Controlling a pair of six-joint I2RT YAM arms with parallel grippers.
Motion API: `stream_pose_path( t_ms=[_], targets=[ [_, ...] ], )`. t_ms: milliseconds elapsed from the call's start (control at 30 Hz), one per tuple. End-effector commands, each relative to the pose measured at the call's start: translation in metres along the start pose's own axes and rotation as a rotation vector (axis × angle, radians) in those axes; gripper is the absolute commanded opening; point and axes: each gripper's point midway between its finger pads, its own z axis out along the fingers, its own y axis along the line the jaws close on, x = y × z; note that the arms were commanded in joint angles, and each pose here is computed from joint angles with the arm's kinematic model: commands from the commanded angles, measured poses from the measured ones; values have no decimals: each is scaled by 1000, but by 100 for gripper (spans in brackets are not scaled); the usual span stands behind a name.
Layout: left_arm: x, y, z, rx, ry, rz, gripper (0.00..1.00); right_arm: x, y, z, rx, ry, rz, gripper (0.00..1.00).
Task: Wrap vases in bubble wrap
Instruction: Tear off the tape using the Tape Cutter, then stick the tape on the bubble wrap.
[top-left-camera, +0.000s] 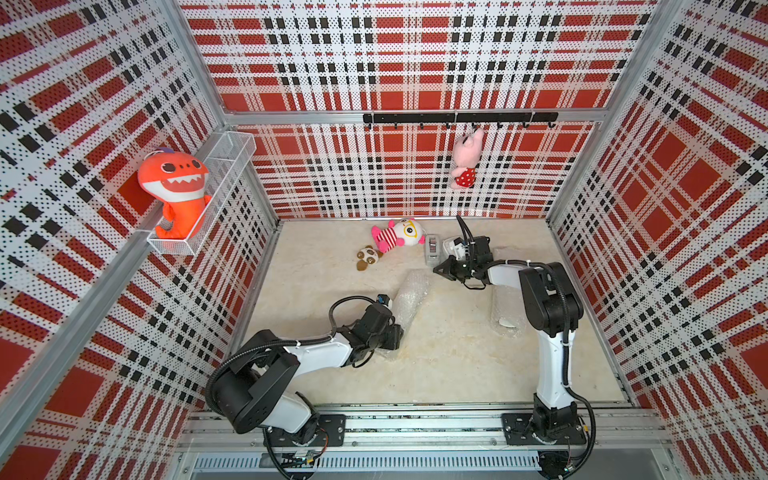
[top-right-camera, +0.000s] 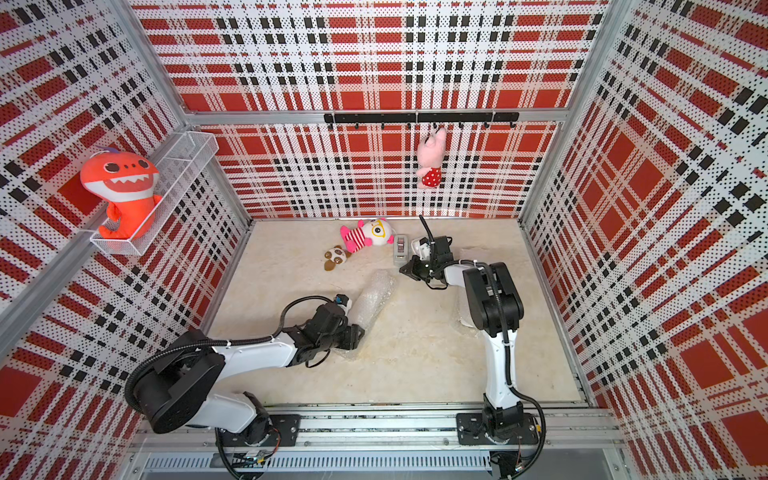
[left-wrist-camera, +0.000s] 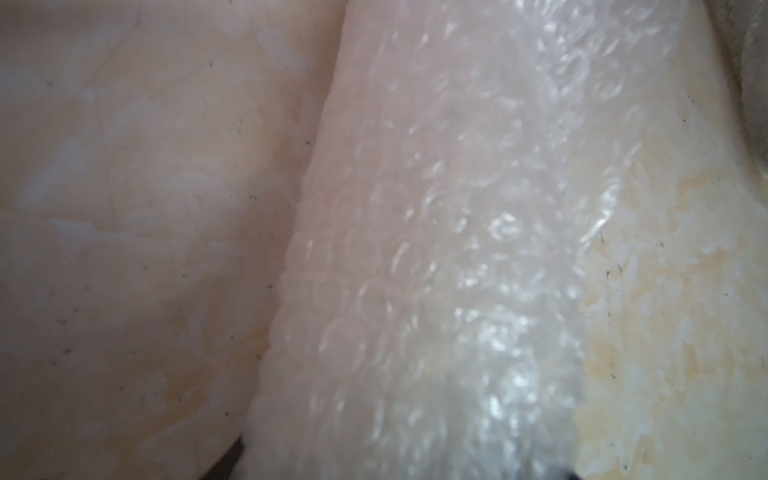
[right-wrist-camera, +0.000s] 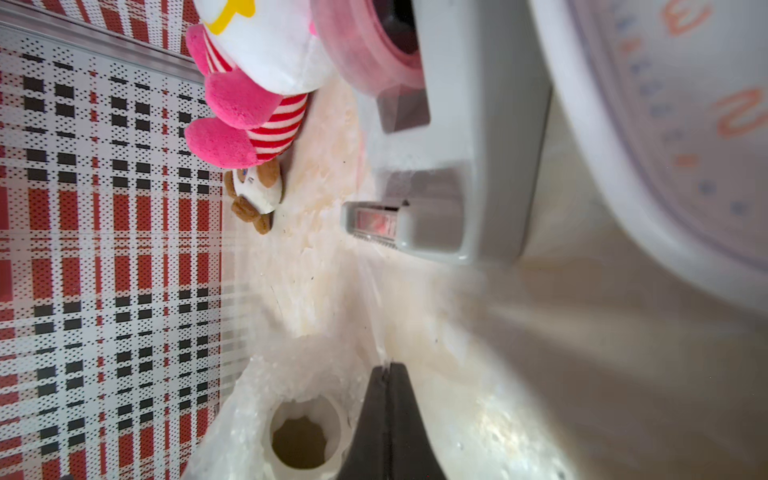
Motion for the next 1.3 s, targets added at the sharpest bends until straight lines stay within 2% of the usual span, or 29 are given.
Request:
stream_pose_path(
  t_ms=[0, 200, 500, 600, 733, 833, 933, 1133, 1267],
  targets=[
    [30, 18, 5, -44, 102, -24, 54, 11, -20, 10, 86, 35, -8, 0],
    [30, 18, 6, -42, 100, -26, 53, 15, -45, 14, 169, 23, -8, 0],
    [31, 18, 6, -41, 98, -24, 53, 18, -76, 4, 345, -9, -37, 0],
    [30, 18, 5, -39, 96, -23, 53, 14, -76, -2, 363, -24, -37, 0],
    [30, 18, 4, -36, 93, -21, 53, -11, -51, -26, 354, -93, -105, 0],
    [31, 17, 4, -31, 95, -17, 53, -32, -14, -52, 304, -157, -153, 0],
    [30, 17, 3, -32, 89, -15, 53, -33, 19, -71, 234, -168, -187, 0],
    [28, 15, 4, -20, 88, -13, 53, 15, 73, -95, 21, -105, -171, 0],
    [28, 15, 5, -21, 89, -8, 53, 72, 109, -98, -68, 16, -203, 0]
  ],
)
